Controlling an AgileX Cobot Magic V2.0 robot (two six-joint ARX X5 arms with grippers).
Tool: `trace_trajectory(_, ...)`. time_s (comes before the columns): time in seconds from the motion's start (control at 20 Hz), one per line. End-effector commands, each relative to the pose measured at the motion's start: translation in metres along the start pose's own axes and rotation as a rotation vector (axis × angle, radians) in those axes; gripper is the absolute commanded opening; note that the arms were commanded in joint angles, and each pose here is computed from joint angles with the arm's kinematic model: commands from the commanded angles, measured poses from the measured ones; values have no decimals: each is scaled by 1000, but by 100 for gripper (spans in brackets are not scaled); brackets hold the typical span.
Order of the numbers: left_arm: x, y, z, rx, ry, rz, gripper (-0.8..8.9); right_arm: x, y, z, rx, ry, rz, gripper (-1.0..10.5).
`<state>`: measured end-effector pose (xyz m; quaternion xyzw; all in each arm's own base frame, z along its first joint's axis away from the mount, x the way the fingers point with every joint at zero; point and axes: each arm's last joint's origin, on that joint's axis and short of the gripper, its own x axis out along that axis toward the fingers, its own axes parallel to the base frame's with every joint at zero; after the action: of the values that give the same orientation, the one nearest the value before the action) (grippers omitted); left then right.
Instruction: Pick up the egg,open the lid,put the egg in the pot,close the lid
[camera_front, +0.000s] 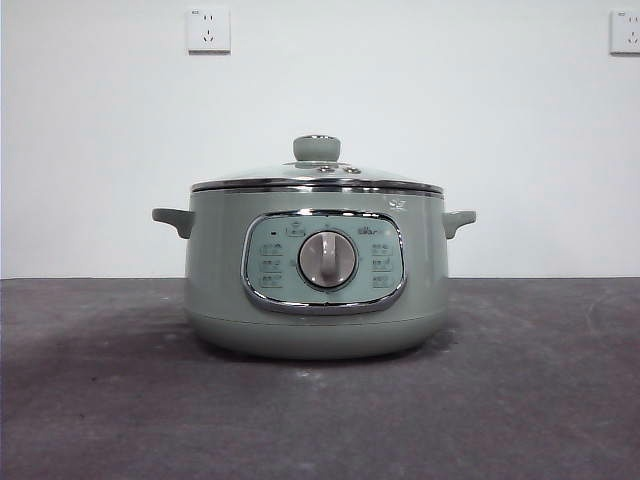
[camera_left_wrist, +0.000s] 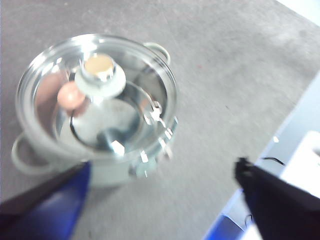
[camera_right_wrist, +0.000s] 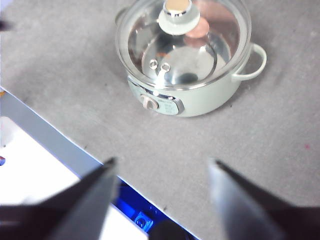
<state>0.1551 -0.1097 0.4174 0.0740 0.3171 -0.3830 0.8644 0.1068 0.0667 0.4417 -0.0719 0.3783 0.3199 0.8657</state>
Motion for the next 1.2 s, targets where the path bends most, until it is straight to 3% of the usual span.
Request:
trace_trajectory(0.05, -15, -5, -6, 7, -6, -6, -5, 6, -1, 0, -7, 35, 5, -10)
trace_trajectory(0.95, -29, -7, -12, 11, -24, 9, -4, 12, -2, 3, 11, 54, -1, 1)
trace_trajectory(1.05, -38, 0, -10, 30, -96, 104, -4, 12, -2, 3, 11, 54, -1, 1)
trace_trajectory(1.2, -64, 14, -11, 83, -371, 253, -4, 12, -2, 3, 11, 54, -1, 1)
